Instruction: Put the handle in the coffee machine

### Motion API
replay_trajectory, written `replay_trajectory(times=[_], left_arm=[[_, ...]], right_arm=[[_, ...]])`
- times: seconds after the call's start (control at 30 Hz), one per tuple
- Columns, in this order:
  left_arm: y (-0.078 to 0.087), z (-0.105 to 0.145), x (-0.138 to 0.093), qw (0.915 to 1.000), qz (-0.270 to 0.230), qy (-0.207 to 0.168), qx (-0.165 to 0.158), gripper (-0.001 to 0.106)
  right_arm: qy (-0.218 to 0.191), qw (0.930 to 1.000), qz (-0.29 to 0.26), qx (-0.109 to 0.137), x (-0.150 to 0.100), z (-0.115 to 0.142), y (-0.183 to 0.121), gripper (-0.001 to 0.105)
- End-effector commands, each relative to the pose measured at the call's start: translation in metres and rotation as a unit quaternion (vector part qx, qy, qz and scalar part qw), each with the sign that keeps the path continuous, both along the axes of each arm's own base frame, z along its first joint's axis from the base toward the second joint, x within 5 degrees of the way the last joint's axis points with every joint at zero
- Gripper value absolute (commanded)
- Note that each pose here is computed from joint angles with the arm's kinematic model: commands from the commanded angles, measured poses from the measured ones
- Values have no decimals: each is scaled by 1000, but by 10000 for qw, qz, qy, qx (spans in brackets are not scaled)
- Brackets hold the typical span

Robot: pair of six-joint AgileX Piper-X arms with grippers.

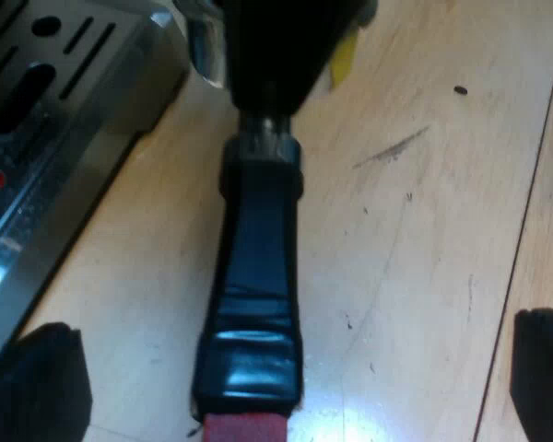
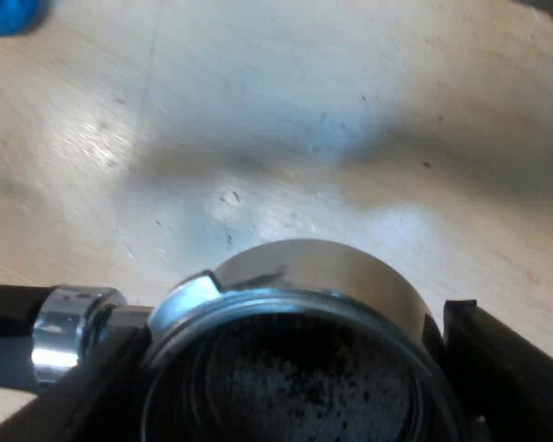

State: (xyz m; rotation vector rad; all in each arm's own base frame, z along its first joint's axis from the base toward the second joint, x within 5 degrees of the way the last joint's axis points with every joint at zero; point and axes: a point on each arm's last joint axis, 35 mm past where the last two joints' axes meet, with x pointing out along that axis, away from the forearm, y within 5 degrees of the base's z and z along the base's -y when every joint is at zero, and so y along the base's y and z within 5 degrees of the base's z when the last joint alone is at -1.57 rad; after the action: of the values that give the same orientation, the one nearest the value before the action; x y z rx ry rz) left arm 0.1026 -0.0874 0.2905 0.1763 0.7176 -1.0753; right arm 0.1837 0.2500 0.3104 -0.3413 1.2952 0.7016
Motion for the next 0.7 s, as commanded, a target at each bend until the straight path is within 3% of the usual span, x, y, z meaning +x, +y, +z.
replay_trajectory(times=[0.03, 0.3, 0.57, 0.7], left_arm=[[-2, -2, 1, 9999, -84, 54, 37, 93], [-5, -14, 6, 9974, -479, 20, 529, 93], [-10, -40, 13, 9941, -643, 263, 832, 93], [-10, -43, 13, 9932, -745, 147, 878, 93]], right_arm=[[-24, 9999, -8, 114, -1, 10, -3, 0], [116, 9999, 21, -87, -4, 9, -7, 0], [206, 9998, 52, -25, -5, 9, -7, 0], [206, 9998, 52, -26, -5, 9, -7, 0]])
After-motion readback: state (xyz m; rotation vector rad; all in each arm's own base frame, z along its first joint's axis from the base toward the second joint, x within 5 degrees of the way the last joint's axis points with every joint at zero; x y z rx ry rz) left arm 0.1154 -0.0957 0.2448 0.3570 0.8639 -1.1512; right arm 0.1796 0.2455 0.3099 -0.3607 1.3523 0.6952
